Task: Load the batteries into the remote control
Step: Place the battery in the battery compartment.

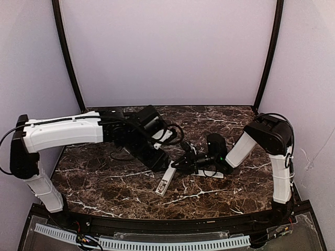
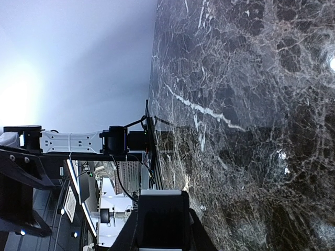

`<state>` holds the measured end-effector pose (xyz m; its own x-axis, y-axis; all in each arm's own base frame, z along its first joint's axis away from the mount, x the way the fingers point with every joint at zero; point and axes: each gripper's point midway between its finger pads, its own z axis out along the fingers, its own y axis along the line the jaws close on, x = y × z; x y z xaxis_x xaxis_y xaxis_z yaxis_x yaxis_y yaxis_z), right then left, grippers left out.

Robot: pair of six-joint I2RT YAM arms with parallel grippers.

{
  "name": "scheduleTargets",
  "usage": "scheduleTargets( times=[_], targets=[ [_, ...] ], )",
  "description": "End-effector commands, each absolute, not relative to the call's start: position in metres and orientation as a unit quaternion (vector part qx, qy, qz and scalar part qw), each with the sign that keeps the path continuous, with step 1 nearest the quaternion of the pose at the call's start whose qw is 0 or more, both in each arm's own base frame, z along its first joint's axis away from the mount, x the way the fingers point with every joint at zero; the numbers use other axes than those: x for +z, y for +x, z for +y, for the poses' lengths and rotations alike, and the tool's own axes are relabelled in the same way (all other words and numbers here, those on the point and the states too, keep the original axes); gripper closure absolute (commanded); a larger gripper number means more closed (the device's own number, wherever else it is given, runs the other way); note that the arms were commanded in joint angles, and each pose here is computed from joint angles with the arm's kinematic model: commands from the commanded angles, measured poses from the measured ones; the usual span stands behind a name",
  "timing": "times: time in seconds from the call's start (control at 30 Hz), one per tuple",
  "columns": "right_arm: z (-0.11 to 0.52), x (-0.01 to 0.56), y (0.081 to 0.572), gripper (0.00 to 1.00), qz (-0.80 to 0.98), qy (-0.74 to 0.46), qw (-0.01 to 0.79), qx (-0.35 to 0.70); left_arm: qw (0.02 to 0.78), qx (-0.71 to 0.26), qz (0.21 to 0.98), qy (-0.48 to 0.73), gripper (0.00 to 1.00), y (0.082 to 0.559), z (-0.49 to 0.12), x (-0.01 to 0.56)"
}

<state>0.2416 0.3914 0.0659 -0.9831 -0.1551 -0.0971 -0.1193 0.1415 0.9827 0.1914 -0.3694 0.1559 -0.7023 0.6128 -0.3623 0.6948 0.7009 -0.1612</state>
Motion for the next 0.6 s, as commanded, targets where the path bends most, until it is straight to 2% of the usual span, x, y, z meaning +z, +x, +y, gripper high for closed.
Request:
scheduleTargets(
  times=[0.0, 0.07, 0.2, 0.4, 0.57],
  targets=[
    [0.394, 0.082, 0.239, 1.00, -0.743, 0.146, 0.004, -0.653, 0.291, -0.179, 0.832, 0.437, 0.48, 0.200, -0.359, 0.192],
    [0.394, 0.081, 0.239, 1.00, -0.745, 0.161, 0.003, -0.647, 0.334, -0.200, 0.798, 0.461, 0.42, 0.195, -0.358, 0.198],
    [0.395, 0.077, 0.238, 1.00, -0.753, 0.186, 0.007, -0.632, 0.318, -0.206, 0.753, 0.538, 0.41, 0.175, -0.353, 0.188],
    [0.395, 0.072, 0.238, 1.00, -0.758, 0.195, 0.011, -0.622, 0.302, -0.194, 0.688, 0.631, 0.49, 0.149, -0.356, 0.161],
    [0.394, 0.066, 0.237, 1.00, -0.761, 0.191, 0.018, -0.620, 0.283, -0.146, 0.626, 0.711, 0.61, 0.132, -0.361, 0.130]
  ],
)
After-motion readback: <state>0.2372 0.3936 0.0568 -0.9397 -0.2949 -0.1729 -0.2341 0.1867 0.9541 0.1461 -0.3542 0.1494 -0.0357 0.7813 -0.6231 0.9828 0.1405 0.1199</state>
